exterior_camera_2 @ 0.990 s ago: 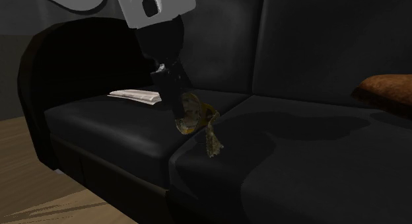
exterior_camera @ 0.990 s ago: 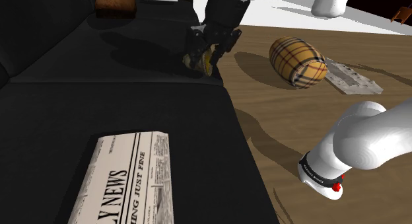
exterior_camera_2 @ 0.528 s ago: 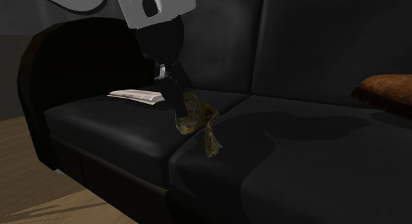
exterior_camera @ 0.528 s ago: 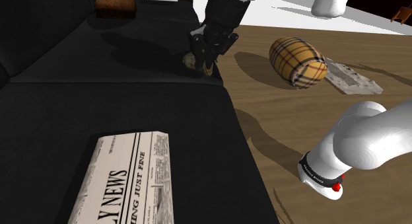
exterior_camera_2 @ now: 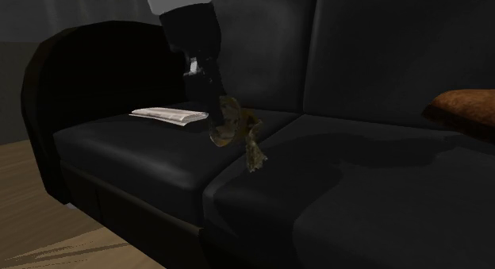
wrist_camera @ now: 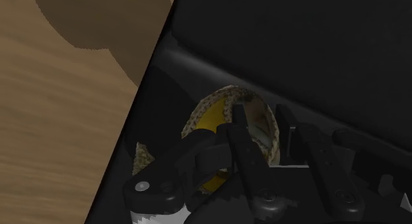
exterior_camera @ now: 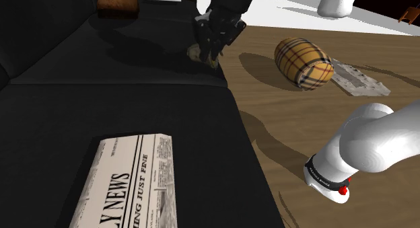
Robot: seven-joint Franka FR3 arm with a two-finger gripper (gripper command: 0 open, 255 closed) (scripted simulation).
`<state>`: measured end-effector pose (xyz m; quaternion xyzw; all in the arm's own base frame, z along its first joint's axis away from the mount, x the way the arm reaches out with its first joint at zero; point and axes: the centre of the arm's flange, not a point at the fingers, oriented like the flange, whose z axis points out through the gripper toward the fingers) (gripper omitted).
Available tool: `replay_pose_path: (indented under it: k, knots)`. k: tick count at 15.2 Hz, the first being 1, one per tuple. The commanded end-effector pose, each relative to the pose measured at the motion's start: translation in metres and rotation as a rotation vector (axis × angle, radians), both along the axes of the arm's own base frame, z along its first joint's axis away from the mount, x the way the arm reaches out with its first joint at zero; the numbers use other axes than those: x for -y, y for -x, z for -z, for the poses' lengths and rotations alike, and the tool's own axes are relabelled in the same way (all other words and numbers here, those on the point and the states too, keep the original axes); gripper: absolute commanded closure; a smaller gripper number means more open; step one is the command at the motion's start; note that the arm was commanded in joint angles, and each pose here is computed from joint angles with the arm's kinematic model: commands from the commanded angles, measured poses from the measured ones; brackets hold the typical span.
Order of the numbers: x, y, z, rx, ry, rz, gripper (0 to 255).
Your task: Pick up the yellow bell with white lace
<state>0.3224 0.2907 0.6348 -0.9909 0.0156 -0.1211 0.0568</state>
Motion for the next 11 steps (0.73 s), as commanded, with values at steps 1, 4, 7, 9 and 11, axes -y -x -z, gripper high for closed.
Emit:
replay_pose_path:
  k: [1,4,7,9,11]
  knots:
    - [-0.001,0.000,-0.010,0.000,0.000,0.000,255]
    - [-0.001,0.000,-0.026,0.000,0.000,0.000,255]
    - [-0.001,0.000,-0.042,0.000,0.000,0.000,255]
    - [-0.001,0.000,-0.052,0.000,0.000,0.000,255]
    - [-0.001,0.000,-0.053,0.000,0.000,0.000,255]
